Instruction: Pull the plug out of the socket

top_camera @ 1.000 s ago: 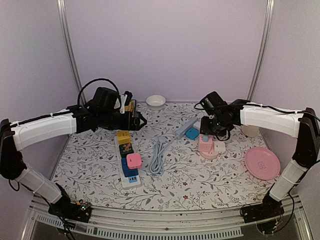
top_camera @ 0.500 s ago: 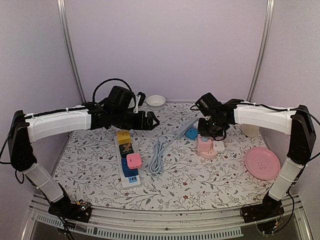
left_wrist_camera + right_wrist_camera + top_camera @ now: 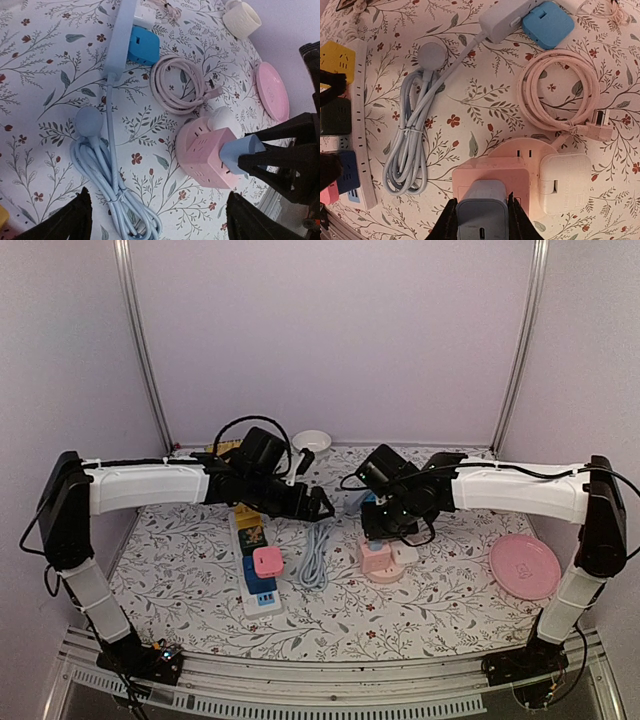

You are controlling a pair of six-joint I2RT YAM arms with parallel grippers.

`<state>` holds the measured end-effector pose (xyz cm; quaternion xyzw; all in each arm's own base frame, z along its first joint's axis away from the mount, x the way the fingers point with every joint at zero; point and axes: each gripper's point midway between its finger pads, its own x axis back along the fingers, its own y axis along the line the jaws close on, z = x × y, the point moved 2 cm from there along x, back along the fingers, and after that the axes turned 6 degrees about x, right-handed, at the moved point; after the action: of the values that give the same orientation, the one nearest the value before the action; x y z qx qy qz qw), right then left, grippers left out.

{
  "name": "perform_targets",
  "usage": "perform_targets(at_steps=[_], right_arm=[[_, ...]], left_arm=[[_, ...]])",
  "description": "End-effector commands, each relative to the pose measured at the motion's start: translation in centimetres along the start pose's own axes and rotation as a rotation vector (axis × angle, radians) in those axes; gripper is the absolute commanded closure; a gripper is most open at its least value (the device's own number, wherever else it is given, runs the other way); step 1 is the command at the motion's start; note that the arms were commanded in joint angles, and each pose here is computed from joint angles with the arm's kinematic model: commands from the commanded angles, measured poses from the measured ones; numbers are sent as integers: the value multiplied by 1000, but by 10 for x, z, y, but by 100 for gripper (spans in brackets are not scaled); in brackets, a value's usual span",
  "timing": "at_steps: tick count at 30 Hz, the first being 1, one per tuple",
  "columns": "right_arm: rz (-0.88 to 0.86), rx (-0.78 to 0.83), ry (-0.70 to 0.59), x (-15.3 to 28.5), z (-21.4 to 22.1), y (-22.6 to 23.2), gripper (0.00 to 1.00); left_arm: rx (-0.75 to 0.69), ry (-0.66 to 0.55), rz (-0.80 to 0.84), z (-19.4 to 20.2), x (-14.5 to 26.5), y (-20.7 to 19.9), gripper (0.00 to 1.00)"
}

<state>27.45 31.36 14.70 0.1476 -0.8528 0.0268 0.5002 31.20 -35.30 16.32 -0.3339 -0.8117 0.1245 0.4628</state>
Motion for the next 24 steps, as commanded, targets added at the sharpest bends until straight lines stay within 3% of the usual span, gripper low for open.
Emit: perform_targets(at_steps=[1, 6, 11, 12, 18, 24], right_arm=[[-70, 6, -8, 1, -5, 25, 96], [-73, -27, -9, -1, -7, 28, 94], [-54, -57, -5, 0, -3, 25, 82], [-50, -57, -8, 1, -3, 24, 74], [-44, -26, -18, 10, -7, 22, 47], [-38, 3, 1, 15, -2, 23, 48]], left_arm=[[-93, 66, 84, 18, -16, -25, 7], [-101, 113, 87, 32, -32, -28, 7], [-112, 131, 73, 39, -44, -32, 7], [-109, 134, 71, 40, -46, -32, 7], [-65, 148, 32, 43, -54, -24, 7], [-44, 143, -4, 43, -53, -19, 7]])
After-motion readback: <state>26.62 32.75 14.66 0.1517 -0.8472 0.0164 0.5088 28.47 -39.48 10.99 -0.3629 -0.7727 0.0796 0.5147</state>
